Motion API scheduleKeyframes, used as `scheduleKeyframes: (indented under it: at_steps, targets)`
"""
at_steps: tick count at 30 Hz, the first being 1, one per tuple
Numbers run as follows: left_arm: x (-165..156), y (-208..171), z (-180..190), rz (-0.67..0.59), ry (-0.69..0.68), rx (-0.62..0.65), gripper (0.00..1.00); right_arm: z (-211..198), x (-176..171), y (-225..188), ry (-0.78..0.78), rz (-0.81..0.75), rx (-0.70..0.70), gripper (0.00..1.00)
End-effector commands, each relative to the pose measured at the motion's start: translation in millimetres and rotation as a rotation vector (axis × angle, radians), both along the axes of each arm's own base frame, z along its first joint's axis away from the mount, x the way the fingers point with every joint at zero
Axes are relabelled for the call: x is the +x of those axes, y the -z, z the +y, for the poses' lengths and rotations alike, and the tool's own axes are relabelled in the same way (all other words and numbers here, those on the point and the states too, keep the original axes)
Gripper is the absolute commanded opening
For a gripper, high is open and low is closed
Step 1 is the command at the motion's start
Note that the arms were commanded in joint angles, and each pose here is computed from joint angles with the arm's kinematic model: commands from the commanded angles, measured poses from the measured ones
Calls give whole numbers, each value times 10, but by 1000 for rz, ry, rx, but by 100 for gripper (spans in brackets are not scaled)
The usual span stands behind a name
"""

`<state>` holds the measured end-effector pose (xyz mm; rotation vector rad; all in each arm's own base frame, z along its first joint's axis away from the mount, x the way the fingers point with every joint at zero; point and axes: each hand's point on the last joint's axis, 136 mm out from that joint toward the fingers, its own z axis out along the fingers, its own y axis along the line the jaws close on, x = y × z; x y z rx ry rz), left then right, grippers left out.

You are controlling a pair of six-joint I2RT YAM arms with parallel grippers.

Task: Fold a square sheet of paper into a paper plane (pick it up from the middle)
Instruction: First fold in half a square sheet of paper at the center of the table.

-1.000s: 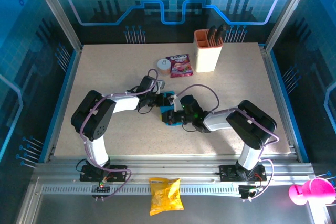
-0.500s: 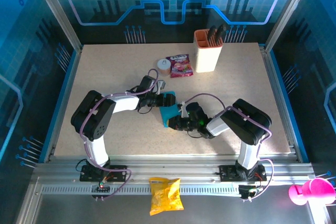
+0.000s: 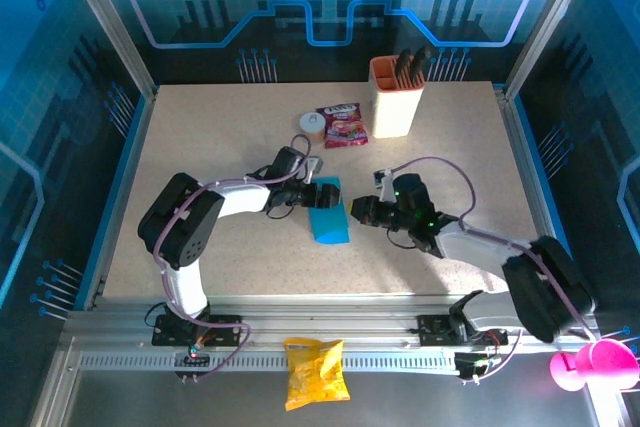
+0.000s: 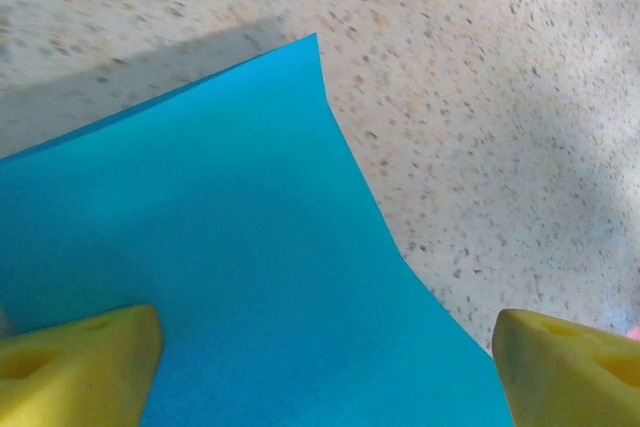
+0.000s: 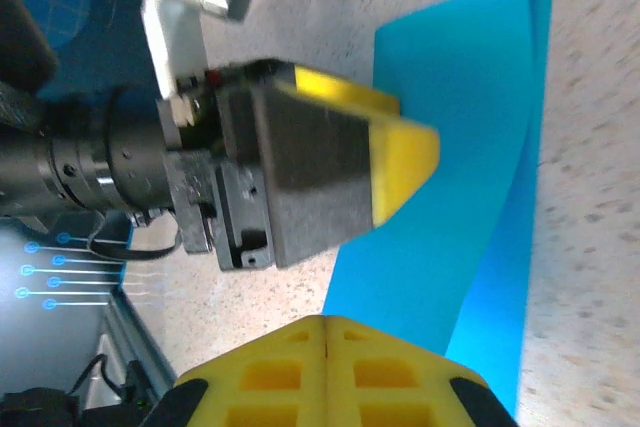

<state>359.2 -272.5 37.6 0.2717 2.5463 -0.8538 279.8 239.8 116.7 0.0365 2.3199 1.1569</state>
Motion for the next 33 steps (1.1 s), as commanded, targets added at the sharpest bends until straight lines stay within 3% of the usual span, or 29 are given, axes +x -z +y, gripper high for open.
scheduleKeyframes:
  at_steps: [1, 7, 15, 33]
  targets:
    - [-296, 228, -111, 68, 82, 33, 87, -234, -141, 165, 7, 63, -140, 2]
    - [-561, 146, -210, 58, 138, 27, 87, -269, -273, 184, 9, 72, -126, 3]
    - [-520, 134, -149, 47, 47, 8, 87, -39, -274, 347, -48, 106, -91, 1]
    - [-577, 100, -188, 27, 81, -14, 87, 189, 217, 601, -41, 209, 19, 0]
